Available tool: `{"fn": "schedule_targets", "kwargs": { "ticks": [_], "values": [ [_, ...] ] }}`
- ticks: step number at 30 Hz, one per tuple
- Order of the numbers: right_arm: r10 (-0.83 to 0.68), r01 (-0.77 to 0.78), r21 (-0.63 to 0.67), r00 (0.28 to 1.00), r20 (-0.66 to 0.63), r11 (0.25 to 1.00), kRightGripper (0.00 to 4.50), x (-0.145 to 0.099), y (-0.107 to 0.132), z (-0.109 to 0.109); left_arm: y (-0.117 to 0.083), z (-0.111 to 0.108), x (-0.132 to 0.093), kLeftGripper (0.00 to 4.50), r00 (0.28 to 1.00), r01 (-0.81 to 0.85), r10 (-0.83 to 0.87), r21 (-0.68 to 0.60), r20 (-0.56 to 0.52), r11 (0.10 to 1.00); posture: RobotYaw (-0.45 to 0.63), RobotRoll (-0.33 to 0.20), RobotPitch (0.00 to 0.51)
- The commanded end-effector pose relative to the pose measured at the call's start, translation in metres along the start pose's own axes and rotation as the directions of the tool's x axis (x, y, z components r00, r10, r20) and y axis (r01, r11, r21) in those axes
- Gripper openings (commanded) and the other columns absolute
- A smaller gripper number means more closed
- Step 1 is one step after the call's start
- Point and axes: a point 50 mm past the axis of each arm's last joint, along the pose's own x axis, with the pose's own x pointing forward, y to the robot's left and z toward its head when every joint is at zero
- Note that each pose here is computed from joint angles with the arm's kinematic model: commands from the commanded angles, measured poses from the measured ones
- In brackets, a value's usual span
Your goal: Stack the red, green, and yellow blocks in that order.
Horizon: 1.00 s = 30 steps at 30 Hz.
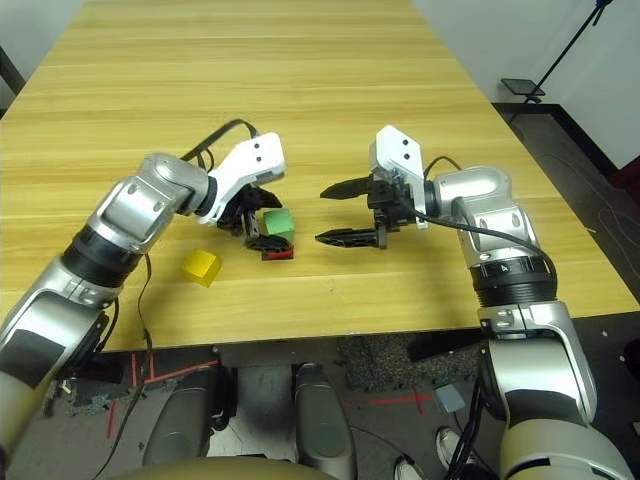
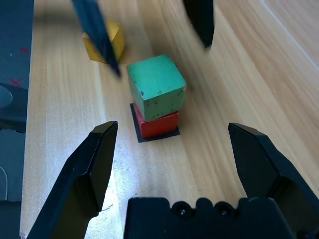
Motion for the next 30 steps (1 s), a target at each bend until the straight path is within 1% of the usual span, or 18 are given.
{"fn": "schedule_targets", "kwargs": {
  "ticks": [1, 3, 5, 6, 7, 9, 13, 17, 24, 30],
  "values": [
    [0.008, -0.008, -0.006, 1.000, -0.013, 1.000, 4.50, -0.001, -0.002, -0.001, -0.004, -0.008, -0.026, 4.48, 0.997, -0.071, 0.071, -0.071, -0.003, 0.995, 0.23, 0.027, 0.096],
    [0.013, -0.013, -0.012, 1.000, -0.012, 1.000, 4.50, 0.000, -0.003, 0.000, -0.008, -0.020, -0.041, 4.48, 0.991, -0.128, 0.124, -0.122, -0.042, 0.984, 0.25, 0.024, 0.090],
    [0.017, -0.017, -0.020, 1.000, -0.010, 1.000, 4.50, 0.001, -0.006, 0.002, -0.016, -0.042, -0.052, 4.48, 0.977, -0.200, 0.179, -0.216, -0.111, 0.956, 0.27, 0.021, 0.088],
    [0.019, -0.019, -0.023, 1.000, -0.009, 1.000, 4.50, 0.002, -0.007, 0.003, -0.022, -0.056, -0.055, 4.48, 0.967, -0.237, 0.202, -0.272, -0.153, 0.933, 0.28, 0.018, 0.089],
    [0.021, -0.021, -0.024, 1.000, -0.009, 0.999, 4.50, 0.003, -0.008, 0.004, -0.026, -0.065, -0.058, 4.48, 0.959, -0.264, 0.216, -0.308, -0.182, 0.914, 0.28, 0.018, 0.089],
    [0.029, -0.030, -0.026, 1.000, -0.011, 0.999, 4.50, 0.004, -0.010, 0.004, -0.035, -0.077, -0.059, 4.48, 0.944, -0.312, 0.247, -0.347, -0.219, 0.884, 0.30, 0.011, 0.091],
    [0.044, -0.045, -0.030, 0.999, -0.014, 0.999, 4.50, 0.007, -0.013, 0.005, -0.047, -0.086, -0.056, 4.48, 0.930, -0.355, 0.276, -0.398, -0.242, 0.846, 0.32, 0.005, 0.095],
    [0.058, -0.059, -0.035, 0.998, -0.013, 0.998, 4.50, 0.010, -0.015, 0.008, -0.048, -0.093, -0.051, 4.48, 0.920, -0.385, 0.304, -0.430, -0.246, 0.817, 0.32, 0.000, 0.103],
    [0.068, -0.068, -0.035, 0.998, -0.013, 0.997, 4.50, 0.011, -0.015, 0.009, -0.048, -0.096, -0.044, 4.48, 0.920, -0.383, 0.296, -0.434, -0.256, 0.815, 0.31, -0.002, 0.112],
    [0.066, -0.066, -0.032, 0.998, -0.011, 0.997, 4.50, 0.011, -0.014, 0.009, -0.048, -0.103, -0.039, 4.48, 0.915, -0.382, 0.273, -0.418, -0.298, 0.824, 0.30, 0.000, 0.114]
  ]
}}
